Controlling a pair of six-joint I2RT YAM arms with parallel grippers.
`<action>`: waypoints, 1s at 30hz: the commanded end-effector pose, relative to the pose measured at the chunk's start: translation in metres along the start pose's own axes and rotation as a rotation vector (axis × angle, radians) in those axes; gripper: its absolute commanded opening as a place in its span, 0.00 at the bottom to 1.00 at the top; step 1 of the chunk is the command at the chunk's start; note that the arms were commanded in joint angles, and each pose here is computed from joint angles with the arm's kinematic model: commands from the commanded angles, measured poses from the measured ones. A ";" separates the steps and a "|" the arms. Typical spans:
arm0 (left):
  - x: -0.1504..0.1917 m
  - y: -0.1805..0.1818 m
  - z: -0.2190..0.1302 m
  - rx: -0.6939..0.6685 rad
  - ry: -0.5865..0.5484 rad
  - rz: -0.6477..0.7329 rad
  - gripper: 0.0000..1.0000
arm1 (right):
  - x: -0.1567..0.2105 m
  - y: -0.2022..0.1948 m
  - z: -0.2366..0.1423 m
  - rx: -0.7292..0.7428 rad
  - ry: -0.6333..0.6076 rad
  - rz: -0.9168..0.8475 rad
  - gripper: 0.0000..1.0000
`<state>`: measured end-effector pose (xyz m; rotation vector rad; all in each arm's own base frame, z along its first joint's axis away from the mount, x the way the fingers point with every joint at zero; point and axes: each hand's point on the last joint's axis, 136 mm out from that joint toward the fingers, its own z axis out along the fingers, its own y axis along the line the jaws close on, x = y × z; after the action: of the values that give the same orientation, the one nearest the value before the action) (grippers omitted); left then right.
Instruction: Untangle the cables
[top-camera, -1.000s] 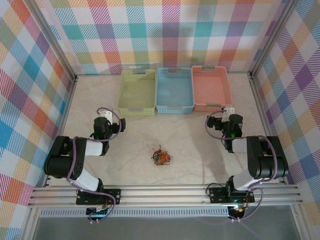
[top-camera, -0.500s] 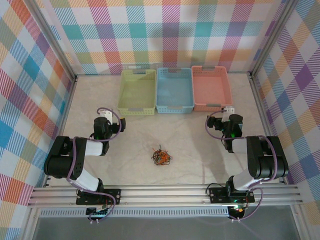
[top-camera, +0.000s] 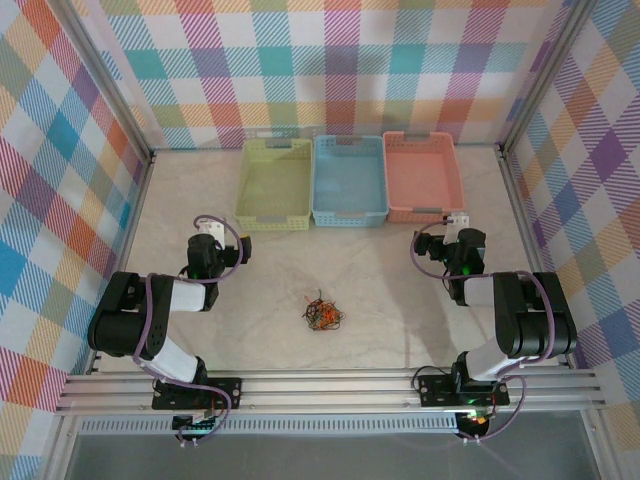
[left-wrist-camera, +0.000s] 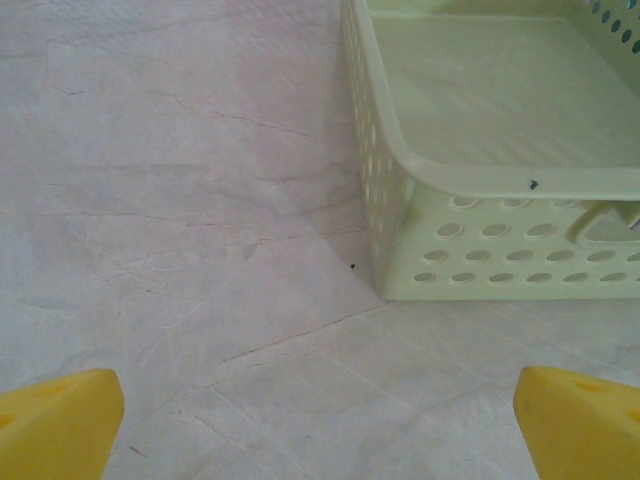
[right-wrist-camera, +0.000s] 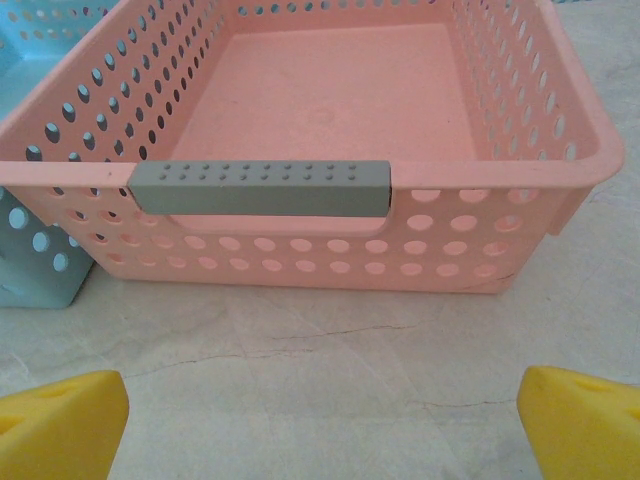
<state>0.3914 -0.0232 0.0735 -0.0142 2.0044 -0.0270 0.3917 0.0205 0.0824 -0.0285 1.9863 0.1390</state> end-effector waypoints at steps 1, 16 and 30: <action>-0.007 0.004 0.004 0.000 -0.009 -0.027 1.00 | -0.011 0.004 0.002 -0.020 -0.034 -0.011 1.00; -0.071 0.006 -0.037 -0.125 -0.019 -0.093 1.00 | -0.058 0.002 -0.032 0.024 -0.063 0.015 1.00; -0.129 -0.043 -0.135 0.237 -0.048 -0.513 1.00 | -0.113 0.073 -0.124 -0.359 -0.111 0.331 0.90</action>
<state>0.3399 -0.0432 0.2786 -0.3375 1.7640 -0.4304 0.3340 0.0505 0.2505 0.0500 1.7523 0.4756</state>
